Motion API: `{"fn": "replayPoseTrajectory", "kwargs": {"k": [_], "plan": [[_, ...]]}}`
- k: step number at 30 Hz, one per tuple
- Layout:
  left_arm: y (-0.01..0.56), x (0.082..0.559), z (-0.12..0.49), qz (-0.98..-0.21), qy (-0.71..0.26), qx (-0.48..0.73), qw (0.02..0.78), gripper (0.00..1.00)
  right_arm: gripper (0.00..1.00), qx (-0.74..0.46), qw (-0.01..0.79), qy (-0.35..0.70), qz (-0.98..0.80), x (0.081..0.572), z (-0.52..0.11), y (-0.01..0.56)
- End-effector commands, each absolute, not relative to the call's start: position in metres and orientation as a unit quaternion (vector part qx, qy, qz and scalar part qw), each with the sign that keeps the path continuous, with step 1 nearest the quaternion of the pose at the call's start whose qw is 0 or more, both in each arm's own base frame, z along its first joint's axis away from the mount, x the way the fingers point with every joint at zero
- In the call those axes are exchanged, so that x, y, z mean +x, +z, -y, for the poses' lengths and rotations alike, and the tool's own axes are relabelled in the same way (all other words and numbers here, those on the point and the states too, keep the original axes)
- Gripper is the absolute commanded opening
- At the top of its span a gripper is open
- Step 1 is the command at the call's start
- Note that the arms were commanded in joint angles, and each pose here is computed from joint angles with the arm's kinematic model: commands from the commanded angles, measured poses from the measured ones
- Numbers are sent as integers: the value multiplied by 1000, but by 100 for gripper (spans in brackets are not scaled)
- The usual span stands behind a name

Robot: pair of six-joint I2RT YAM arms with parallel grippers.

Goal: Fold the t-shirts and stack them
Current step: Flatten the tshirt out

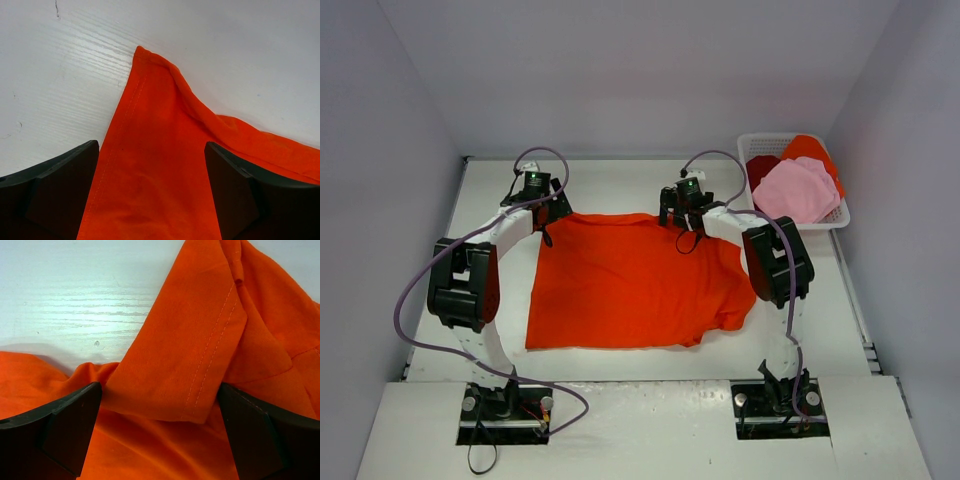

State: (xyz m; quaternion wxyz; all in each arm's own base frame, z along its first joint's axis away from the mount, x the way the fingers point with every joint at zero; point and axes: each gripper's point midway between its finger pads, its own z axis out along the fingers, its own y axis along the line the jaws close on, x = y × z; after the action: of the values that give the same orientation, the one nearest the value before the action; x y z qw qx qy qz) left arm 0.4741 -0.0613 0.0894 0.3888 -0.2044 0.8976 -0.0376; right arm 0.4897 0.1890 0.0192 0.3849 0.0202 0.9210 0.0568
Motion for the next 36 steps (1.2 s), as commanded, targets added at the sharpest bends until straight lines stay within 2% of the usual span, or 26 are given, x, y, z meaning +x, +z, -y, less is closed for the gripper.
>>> {"fn": "replayPoseTrajectory", "kwargs": {"k": [1, 22, 36], "plan": [[121, 484, 54, -877, -40, -205, 432, 81, 96, 30, 433, 58, -899, 509, -189, 57], [99, 483, 46, -886, -19, -202, 417, 82, 96, 65, 442, 71, -892, 548, -164, 44], [96, 483, 49, -886, -26, -204, 417, 81, 96, 53, 467, 71, -880, 572, -168, 70]]}}
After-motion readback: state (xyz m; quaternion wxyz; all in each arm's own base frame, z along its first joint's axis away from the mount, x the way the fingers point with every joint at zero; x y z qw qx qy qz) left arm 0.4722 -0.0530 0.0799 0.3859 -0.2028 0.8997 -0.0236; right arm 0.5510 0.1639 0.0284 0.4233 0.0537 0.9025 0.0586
